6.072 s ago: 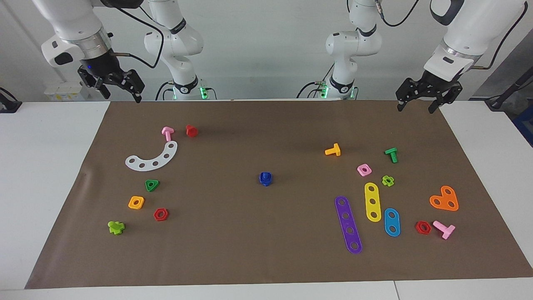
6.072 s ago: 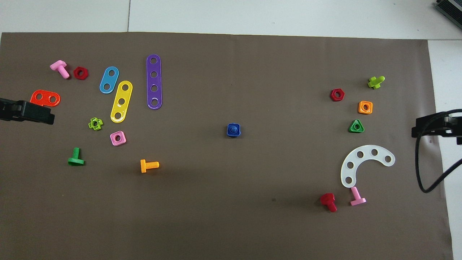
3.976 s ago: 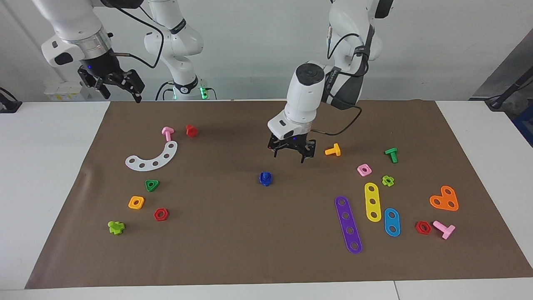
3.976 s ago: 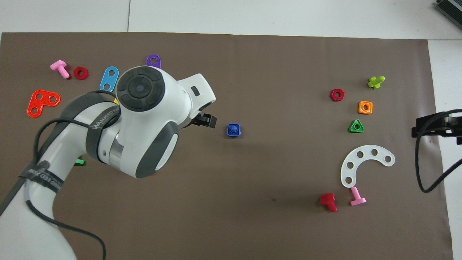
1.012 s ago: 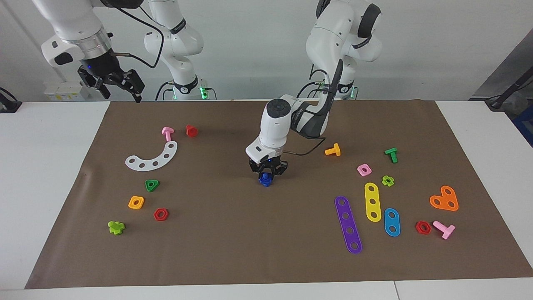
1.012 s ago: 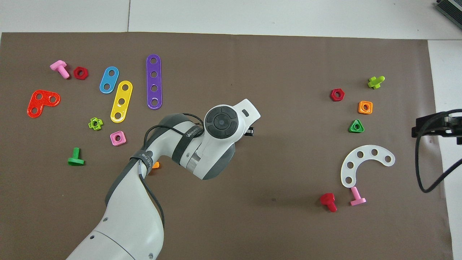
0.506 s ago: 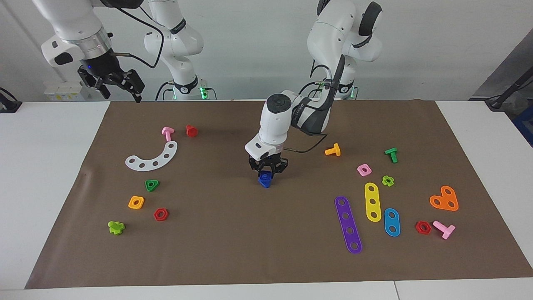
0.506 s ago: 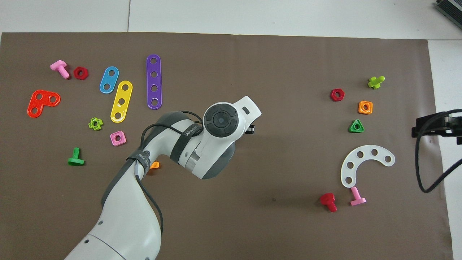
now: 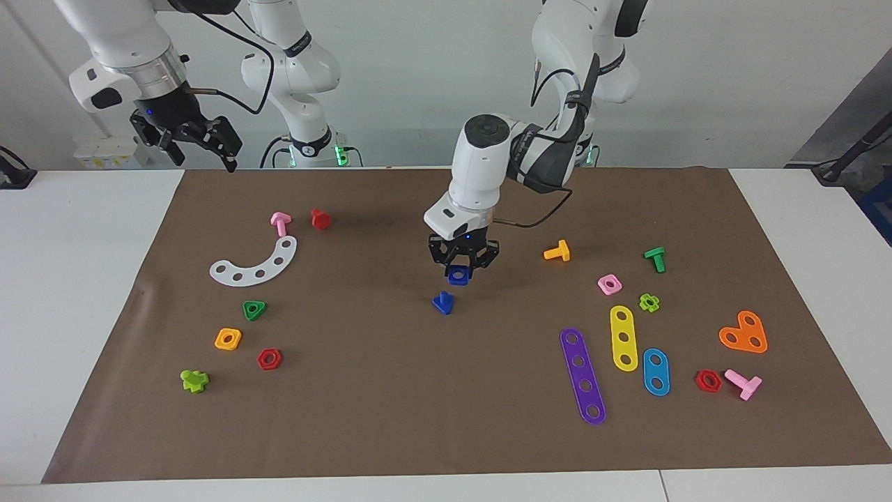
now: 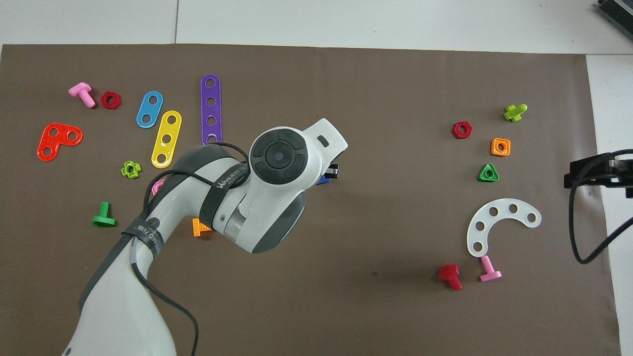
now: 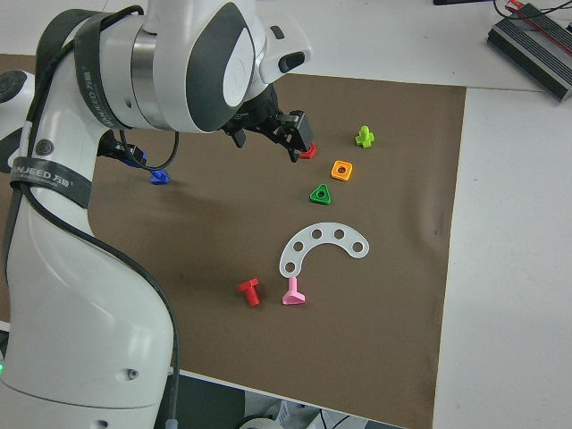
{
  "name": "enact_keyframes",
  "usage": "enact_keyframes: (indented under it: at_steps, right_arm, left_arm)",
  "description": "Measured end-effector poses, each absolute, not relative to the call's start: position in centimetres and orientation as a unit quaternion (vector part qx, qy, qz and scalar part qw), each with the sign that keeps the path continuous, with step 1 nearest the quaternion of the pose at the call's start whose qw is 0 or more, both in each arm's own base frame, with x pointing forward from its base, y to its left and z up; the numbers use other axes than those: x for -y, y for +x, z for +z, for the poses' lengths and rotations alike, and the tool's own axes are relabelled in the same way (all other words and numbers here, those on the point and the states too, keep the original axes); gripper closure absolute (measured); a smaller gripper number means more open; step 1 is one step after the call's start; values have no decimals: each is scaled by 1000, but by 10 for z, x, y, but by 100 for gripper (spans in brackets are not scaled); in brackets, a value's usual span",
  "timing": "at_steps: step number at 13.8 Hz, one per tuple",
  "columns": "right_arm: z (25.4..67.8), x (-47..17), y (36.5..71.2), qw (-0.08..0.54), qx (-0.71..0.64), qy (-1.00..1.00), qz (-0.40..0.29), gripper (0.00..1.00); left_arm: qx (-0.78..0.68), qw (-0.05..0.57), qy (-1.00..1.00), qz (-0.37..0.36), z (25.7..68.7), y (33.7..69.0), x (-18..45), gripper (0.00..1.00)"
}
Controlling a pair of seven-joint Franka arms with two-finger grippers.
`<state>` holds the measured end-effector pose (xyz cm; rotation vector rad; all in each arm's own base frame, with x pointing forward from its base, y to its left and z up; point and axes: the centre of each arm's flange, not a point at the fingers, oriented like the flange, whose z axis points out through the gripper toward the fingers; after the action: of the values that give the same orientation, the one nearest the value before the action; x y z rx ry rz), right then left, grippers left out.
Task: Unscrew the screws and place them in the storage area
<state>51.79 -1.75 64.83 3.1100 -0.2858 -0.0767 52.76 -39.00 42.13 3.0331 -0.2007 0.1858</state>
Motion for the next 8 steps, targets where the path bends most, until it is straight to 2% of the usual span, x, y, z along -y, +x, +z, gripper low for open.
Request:
enact_keyframes:
  at_steps: [3, 8]
  right_arm:
    - [648, 17, 518, 9, 91, 995, -25, 0]
    - [649, 21, 518, 7, 94, 995, -24, 0]
  left_arm:
    - [57, 33, 997, 49, 420, 537, 316, 54]
    - [53, 17, 998, 43, 388, 572, 169, 54]
